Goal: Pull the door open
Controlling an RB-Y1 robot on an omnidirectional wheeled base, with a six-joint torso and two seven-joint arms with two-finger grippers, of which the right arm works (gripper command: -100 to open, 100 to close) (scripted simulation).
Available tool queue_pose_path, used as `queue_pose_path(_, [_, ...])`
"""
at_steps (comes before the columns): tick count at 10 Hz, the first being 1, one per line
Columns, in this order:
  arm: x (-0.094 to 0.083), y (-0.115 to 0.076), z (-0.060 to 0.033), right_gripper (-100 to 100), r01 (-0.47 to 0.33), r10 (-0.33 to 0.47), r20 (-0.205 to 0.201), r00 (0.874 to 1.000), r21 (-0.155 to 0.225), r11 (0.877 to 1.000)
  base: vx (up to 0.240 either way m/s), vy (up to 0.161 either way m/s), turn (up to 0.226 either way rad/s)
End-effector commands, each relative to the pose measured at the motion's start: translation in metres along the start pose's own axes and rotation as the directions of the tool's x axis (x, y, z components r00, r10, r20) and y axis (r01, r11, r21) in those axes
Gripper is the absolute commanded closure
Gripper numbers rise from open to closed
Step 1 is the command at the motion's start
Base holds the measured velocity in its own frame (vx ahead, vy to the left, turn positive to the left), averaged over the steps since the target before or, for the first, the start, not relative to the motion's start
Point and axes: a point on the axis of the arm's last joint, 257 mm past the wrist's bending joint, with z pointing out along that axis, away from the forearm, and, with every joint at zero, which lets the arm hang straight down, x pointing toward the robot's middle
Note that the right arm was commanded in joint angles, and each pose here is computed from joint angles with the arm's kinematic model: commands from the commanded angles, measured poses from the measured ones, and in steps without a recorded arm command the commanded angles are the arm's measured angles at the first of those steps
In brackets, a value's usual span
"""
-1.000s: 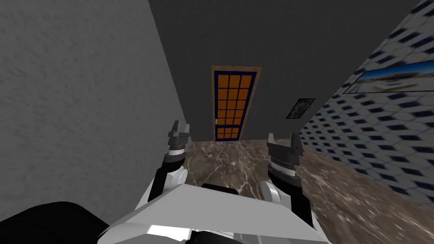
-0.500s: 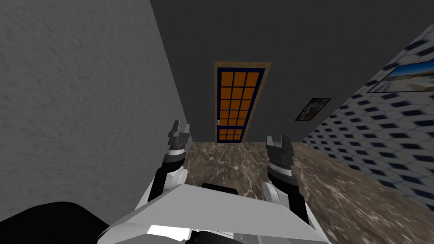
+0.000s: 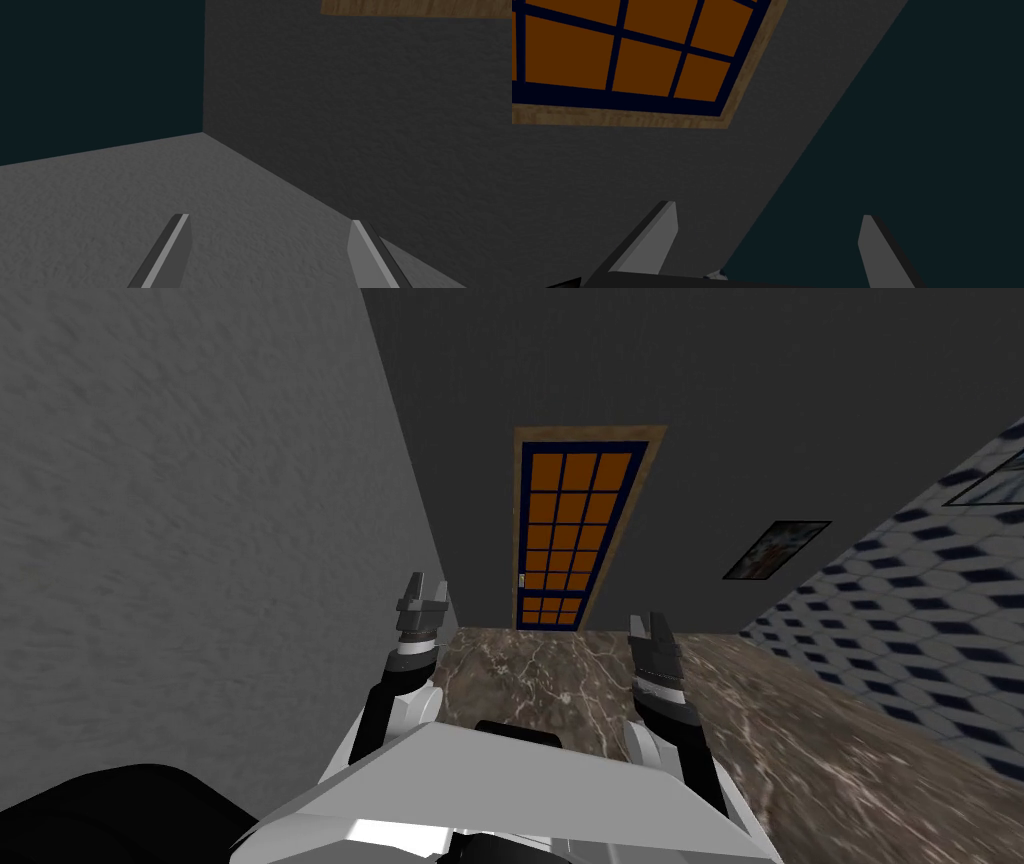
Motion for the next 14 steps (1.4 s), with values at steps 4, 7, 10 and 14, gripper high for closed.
queue_pose_path(4, [-0.004,-0.032,-0.0145,-100,0.153,-0.151,-0.039,0.988,0.046,0.987,0.102,0.052,0.064])
queue_pose_path(7, [-0.007,-0.049,-0.0226,-100,0.235,-0.231,-0.062,0.971,0.069,0.969,0.121,0.051,0.065])
queue_pose_path(10, [-0.011,-0.066,-0.0315,-100,0.317,-0.309,-0.089,0.947,0.091,0.944,0.111,0.039,0.067])
queue_pose_path(14, [-0.017,-0.089,-0.045,-100,0.424,-0.41,-0.129,0.903,0.117,0.898,0.098,0.037,0.06])
